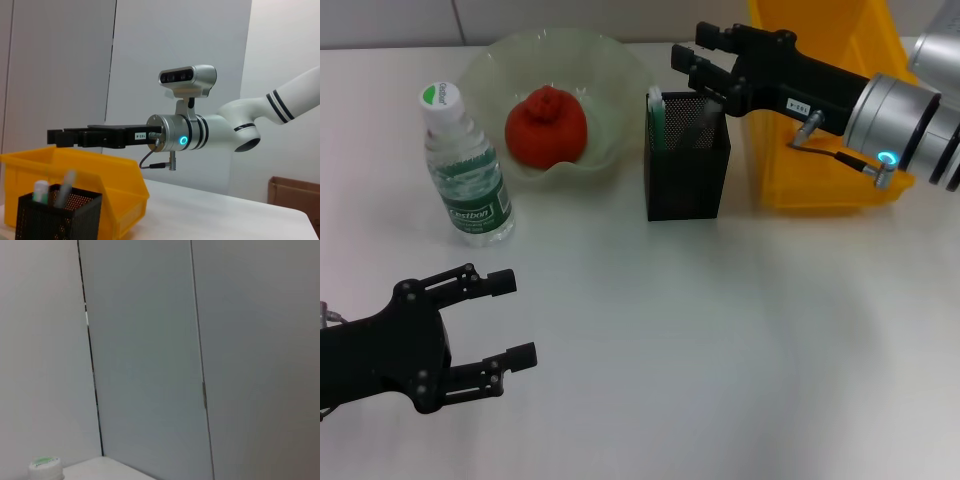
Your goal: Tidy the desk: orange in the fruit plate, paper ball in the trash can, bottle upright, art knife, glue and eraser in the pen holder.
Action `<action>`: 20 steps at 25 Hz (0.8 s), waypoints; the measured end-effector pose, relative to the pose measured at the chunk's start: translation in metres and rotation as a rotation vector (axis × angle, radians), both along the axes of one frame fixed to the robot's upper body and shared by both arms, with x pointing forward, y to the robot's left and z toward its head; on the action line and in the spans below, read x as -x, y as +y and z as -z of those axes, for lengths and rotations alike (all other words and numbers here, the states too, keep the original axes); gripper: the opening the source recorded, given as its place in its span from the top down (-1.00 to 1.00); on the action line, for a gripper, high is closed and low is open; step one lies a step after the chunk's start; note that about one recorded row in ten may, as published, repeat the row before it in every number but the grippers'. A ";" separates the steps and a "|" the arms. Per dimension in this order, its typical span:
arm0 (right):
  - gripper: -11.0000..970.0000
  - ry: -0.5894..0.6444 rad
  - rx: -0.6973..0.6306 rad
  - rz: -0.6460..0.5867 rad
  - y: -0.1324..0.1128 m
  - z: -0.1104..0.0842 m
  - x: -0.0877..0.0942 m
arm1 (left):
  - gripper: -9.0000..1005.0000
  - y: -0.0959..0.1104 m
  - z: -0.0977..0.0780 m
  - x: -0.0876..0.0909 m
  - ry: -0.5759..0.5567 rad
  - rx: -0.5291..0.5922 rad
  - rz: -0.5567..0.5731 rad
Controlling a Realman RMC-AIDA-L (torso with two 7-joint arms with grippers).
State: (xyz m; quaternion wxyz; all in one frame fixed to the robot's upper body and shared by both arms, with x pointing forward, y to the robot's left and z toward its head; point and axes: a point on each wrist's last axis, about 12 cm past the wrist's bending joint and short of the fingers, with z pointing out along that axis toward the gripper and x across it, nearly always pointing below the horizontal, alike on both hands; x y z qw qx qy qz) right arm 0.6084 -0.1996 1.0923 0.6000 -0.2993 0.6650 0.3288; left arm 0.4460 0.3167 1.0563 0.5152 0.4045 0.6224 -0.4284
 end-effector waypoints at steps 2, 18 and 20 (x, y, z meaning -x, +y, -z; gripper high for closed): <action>0.10 -0.001 -0.014 0.001 -0.001 0.000 0.001 | -0.56 0.000 0.000 0.000 0.001 0.001 0.000; -0.35 0.082 -0.131 -0.347 -0.070 0.005 0.102 | -0.56 -0.017 0.008 -0.005 0.025 -0.002 0.000; -0.35 0.130 -0.025 -0.410 -0.075 0.015 0.110 | -0.56 -0.020 0.009 -0.007 0.028 -0.013 0.007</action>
